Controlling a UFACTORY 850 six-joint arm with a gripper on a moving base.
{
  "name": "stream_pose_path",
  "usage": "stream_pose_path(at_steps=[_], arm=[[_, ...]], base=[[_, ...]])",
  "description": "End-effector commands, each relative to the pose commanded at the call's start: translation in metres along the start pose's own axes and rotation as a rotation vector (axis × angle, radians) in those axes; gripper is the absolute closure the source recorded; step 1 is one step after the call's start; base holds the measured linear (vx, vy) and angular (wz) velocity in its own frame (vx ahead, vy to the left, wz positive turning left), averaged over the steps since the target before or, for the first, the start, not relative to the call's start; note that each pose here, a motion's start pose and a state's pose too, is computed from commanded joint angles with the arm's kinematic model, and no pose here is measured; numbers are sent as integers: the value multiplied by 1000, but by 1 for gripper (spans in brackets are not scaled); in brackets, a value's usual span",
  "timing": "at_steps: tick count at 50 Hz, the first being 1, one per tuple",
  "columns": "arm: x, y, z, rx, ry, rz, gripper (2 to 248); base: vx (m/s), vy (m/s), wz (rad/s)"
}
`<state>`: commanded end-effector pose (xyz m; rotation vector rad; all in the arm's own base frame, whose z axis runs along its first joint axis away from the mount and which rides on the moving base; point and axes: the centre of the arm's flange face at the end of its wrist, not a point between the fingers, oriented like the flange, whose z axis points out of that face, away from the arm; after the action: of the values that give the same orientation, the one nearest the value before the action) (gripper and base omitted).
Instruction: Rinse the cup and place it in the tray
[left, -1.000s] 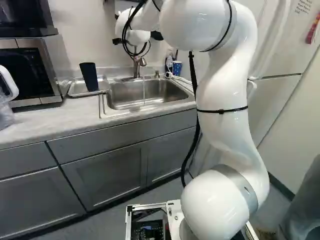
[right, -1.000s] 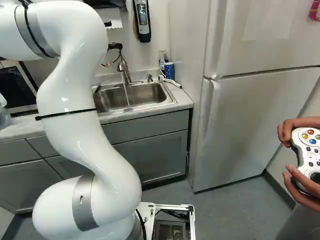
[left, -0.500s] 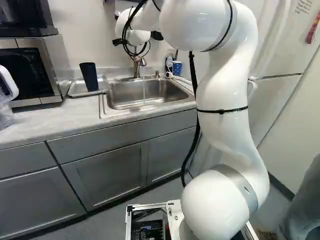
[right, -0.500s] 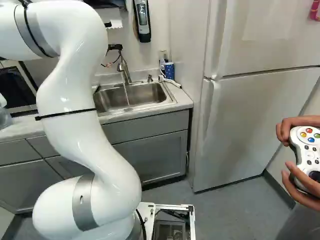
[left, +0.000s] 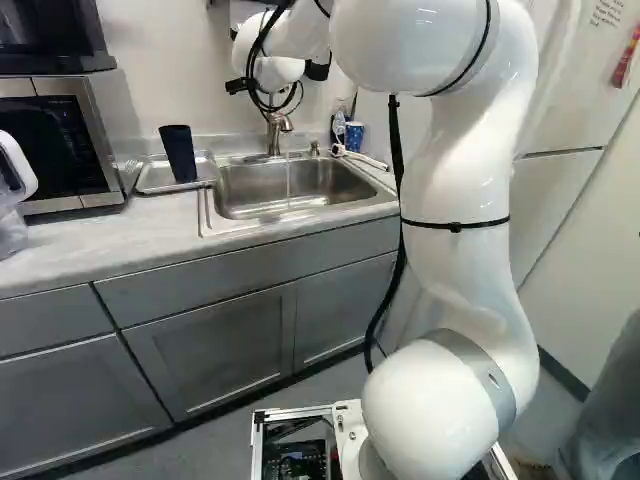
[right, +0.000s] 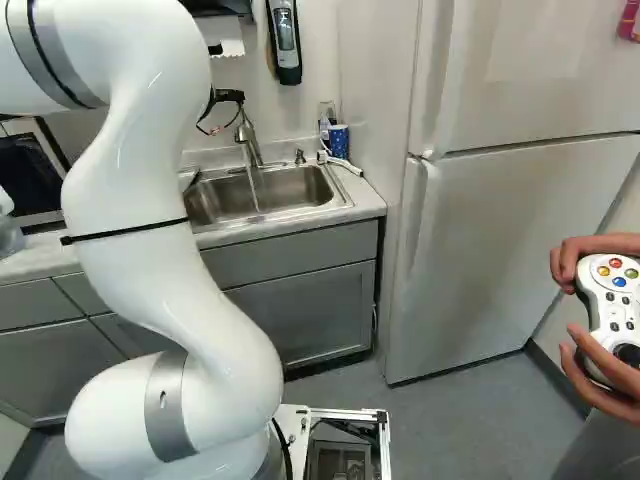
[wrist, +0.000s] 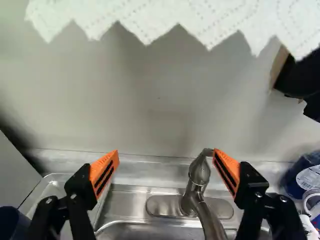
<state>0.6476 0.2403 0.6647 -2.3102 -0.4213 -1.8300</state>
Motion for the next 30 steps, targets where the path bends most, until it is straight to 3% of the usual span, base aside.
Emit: stream_pose_path(at_steps=[17,30], arm=[[0,0,0,-1,2,0,3],[6,2,0,-19,64,0,3]], base=[[0,0,0],[0,0,0]])
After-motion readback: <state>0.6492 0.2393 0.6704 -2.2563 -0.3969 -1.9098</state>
